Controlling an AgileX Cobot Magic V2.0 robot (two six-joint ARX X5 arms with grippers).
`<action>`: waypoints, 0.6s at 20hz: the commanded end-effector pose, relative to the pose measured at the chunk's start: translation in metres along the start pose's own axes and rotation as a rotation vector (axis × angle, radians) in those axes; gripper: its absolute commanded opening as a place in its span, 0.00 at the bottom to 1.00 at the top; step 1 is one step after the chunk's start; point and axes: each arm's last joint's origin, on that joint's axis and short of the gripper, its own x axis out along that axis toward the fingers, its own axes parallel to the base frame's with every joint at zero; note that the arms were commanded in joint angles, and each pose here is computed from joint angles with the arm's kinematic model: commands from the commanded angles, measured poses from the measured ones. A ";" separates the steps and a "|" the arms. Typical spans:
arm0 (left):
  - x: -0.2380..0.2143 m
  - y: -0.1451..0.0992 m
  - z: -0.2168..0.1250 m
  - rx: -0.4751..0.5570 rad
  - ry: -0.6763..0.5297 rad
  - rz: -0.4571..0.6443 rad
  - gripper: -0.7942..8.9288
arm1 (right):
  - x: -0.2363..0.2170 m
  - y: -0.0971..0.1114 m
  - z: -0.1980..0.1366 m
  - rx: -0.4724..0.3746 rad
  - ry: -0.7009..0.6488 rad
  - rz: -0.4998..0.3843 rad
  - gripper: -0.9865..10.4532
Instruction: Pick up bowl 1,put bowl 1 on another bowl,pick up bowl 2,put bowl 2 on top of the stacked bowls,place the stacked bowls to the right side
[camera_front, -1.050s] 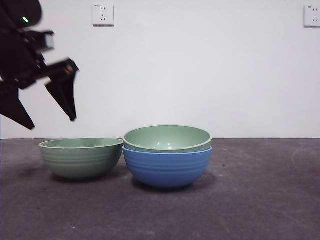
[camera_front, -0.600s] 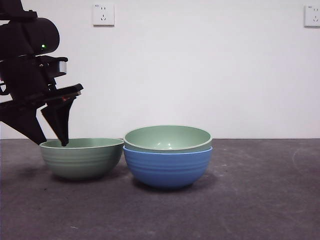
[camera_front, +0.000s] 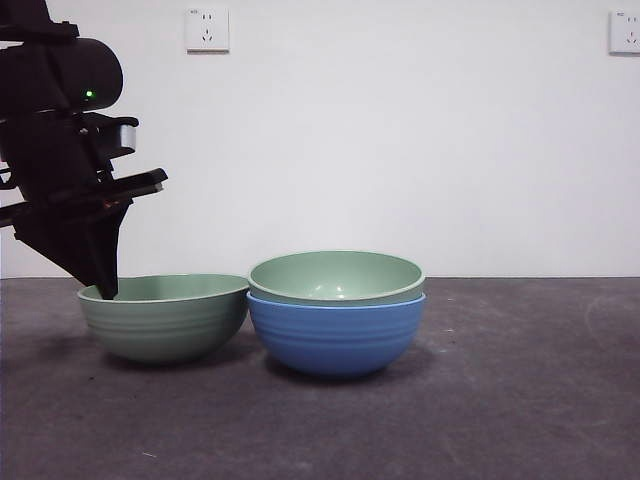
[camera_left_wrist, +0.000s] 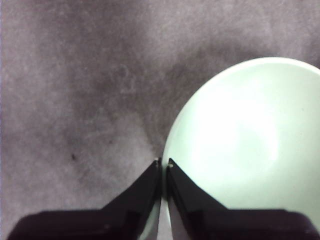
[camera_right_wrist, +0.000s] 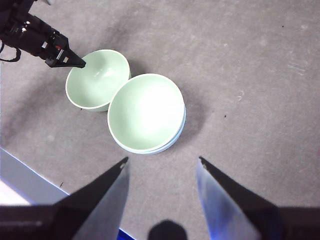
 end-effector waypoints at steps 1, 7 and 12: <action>-0.016 -0.003 0.005 0.004 -0.040 -0.003 0.07 | 0.000 0.000 0.000 0.002 -0.003 -0.003 0.28; -0.088 -0.030 0.017 0.075 -0.160 -0.053 0.07 | 0.000 0.000 0.000 0.002 -0.003 -0.003 0.28; -0.095 -0.080 0.017 0.215 -0.181 -0.122 0.07 | 0.000 0.000 0.000 0.002 -0.003 -0.003 0.28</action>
